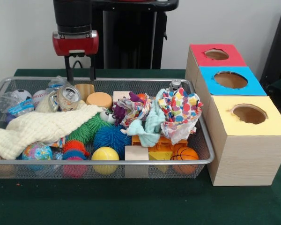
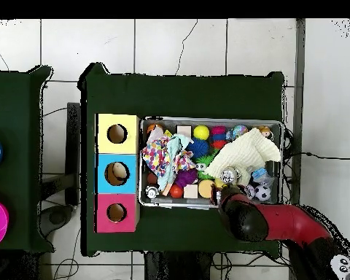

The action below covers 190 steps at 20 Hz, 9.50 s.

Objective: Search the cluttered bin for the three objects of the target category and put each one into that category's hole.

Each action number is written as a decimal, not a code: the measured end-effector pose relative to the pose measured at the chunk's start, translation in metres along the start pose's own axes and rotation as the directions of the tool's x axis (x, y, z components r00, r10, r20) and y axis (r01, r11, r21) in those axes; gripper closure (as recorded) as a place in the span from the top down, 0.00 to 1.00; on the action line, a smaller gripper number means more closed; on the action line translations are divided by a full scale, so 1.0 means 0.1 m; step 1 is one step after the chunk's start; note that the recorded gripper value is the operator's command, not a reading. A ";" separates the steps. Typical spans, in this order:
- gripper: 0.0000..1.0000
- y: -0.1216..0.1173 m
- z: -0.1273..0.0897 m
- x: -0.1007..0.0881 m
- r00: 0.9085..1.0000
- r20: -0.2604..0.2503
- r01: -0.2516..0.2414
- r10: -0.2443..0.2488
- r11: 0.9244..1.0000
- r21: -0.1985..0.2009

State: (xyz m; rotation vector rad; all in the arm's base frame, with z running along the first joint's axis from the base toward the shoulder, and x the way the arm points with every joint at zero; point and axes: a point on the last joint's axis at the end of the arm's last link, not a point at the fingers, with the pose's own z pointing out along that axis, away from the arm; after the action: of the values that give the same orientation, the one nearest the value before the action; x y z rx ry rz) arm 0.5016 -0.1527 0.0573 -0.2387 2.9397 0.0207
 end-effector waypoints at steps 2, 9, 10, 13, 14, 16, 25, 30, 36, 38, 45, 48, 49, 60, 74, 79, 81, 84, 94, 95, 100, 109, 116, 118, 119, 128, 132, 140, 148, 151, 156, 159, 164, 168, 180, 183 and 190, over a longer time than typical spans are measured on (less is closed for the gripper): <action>1.00 0.00 0.01 -0.05 0.999 0.024 0.024 -0.025 1.000 0.006; 1.00 -0.09 0.02 -0.22 0.991 0.097 0.088 -0.092 0.995 0.047; 1.00 -0.12 0.02 -0.25 0.989 0.105 0.094 -0.100 0.994 0.056; 1.00 -0.19 0.02 -0.29 0.986 0.116 0.113 -0.122 0.991 0.077; 1.00 -0.22 0.03 -0.29 0.983 0.118 0.128 -0.138 0.988 0.088; 1.00 -0.23 0.03 -0.30 0.981 0.120 0.139 -0.150 0.986 0.095; 1.00 -0.37 0.11 -0.34 0.972 0.125 0.181 -0.197 0.975 0.131; 1.00 -0.42 0.17 -0.29 0.972 0.117 0.187 -0.203 0.973 0.135; 1.00 -0.47 0.36 -0.09 0.974 0.100 0.190 -0.204 0.973 0.131; 1.00 -0.46 0.44 -0.06 0.973 0.122 0.183 -0.198 0.975 0.127; 1.00 -0.39 0.60 0.00 0.967 0.171 0.171 -0.188 0.979 0.109; 1.00 -0.37 0.63 0.03 0.969 0.166 0.168 -0.184 0.980 0.102; 1.00 -0.37 0.63 0.02 0.969 0.166 0.168 -0.183 0.981 0.101; 1.00 -0.24 0.59 0.00 0.989 0.118 0.083 -0.088 0.995 0.048; 1.00 0.51 0.40 0.01 0.996 0.030 -0.072 0.080 0.974 -0.216; 1.00 0.71 0.31 -0.06 0.996 0.056 -0.045 0.062 0.962 -0.269; 1.00 0.78 0.26 -0.11 0.996 0.073 -0.032 0.056 0.957 -0.289; 1.00 0.85 0.19 -0.18 0.994 0.101 -0.015 0.049 0.950 -0.313; 1.00 0.76 -0.23 -0.50 0.984 0.173 0.020 0.029 0.962 -0.273; 1.00 0.74 -0.25 -0.51 0.984 0.175 0.021 0.026 0.964 -0.265; 1.00 0.58 -0.38 -0.54 0.985 0.175 0.030 0.008 0.976 -0.214; 1.00 0.23 -0.50 -0.38 0.991 0.136 0.019 -0.002 0.992 -0.128; 1.00 0.04 -0.47 -0.17 0.993 0.119 0.028 -0.018 0.996 -0.086; 1.00 0.00 -0.45 -0.12 0.993 0.113 0.032 -0.023 0.997 -0.076; 1.00 -0.02 -0.44 -0.08 0.994 0.109 0.035 -0.027 0.997 -0.070; 1.00 -0.14 -0.33 0.21 0.996 0.075 0.055 -0.051 0.997 -0.052; 1.00 -0.19 -0.27 0.32 0.996 0.062 0.065 -0.062 0.997 -0.044; 1.00 -0.32 -0.13 0.56 0.996 0.025 0.090 -0.090 0.996 -0.015; 1.00 -0.44 -0.04 0.59 0.995 0.023 0.094 -0.094 0.996 0.001; 1.00 -0.50 0.01 0.63 0.996 0.013 0.090 -0.090 0.996 0.010; 1.00 -0.59 0.11 0.65 0.996 0.001 0.091 -0.092 0.995 0.027; 1.00 -0.61 0.17 0.67 0.996 -0.004 0.091 -0.091 0.995 0.029; 1.00 -0.57 0.28 0.66 0.995 0.011 0.094 -0.095 0.995 0.025; 1.00 -0.56 0.35 0.58 0.994 0.047 0.096 -0.098 0.995 0.030; 1.00 -0.57 0.42 0.53 0.992 0.083 0.093 -0.096 0.995 0.039; 1.00 -0.58 0.43 0.55 0.992 0.080 0.091 -0.094 0.995 0.040; 0.00 -0.57 0.43 0.56 0.993 0.077 0.092 -0.095 0.995 0.041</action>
State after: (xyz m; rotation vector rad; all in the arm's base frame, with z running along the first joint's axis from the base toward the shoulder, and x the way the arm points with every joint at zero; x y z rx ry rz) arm 0.4650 -0.2162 0.0048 -0.3616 2.8445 -0.0367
